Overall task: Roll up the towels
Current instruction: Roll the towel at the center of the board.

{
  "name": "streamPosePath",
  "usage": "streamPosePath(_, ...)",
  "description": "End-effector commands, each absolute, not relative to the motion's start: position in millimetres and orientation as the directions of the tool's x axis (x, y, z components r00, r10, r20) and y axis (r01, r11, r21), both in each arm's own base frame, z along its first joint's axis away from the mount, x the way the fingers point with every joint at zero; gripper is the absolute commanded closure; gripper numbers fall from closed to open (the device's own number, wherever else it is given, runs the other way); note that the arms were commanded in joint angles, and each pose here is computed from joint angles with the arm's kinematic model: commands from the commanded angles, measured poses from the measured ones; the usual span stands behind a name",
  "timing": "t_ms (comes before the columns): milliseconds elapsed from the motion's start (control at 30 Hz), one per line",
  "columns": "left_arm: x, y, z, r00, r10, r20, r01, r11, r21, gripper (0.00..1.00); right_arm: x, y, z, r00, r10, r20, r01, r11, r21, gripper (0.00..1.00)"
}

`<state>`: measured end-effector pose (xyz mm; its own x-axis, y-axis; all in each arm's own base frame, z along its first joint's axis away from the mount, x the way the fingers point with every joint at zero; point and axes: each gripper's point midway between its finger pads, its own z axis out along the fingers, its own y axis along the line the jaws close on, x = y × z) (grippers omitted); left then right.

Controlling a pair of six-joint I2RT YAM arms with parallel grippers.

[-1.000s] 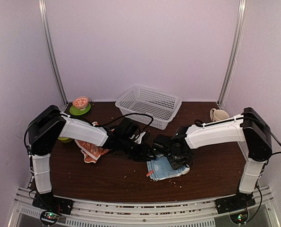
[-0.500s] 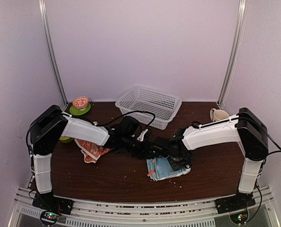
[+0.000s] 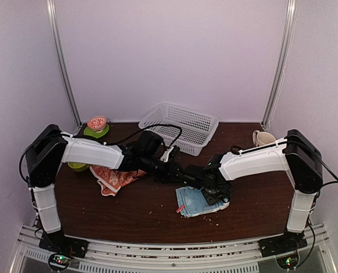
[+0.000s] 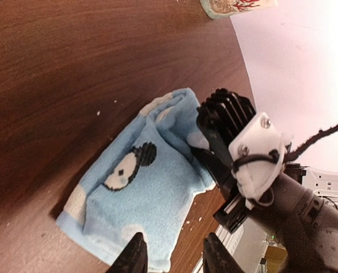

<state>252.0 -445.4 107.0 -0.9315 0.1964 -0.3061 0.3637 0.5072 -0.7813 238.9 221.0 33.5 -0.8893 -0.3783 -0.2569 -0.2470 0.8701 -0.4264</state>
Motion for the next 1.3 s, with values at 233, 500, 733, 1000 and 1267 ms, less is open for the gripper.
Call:
streamPosePath(233,252.8,-489.6,65.2,-0.938,0.248,-0.243,0.336,0.466,-0.819,0.68,243.3,228.0,43.0,-0.882,-0.366,-0.295,-0.231,0.884,-0.407,1.00)
streamPosePath(500,251.4,-486.0,46.8,-0.944,0.248,-0.218,0.317,0.493,-0.810,0.69,245.6,234.8,62.9,-0.878,-0.343,-0.335,-0.217,0.907,-0.360,0.93)
streamPosePath(733,252.4,-485.0,42.7,-0.944,0.248,-0.217,0.317,0.506,-0.802,0.70,243.1,238.1,70.2,-0.879,-0.326,-0.347,-0.216,0.923,-0.319,0.86)
streamPosePath(1000,250.9,-483.4,38.5,-0.946,0.249,-0.209,0.312,0.514,-0.799,0.71,237.2,246.8,63.4,-0.888,-0.305,-0.344,-0.228,0.942,-0.246,0.77)
streamPosePath(1267,250.4,-483.4,38.9,-0.946,0.249,-0.207,0.310,0.514,-0.800,0.71,233.9,252.0,61.8,-0.892,-0.287,-0.349,-0.229,0.953,-0.198,0.72)
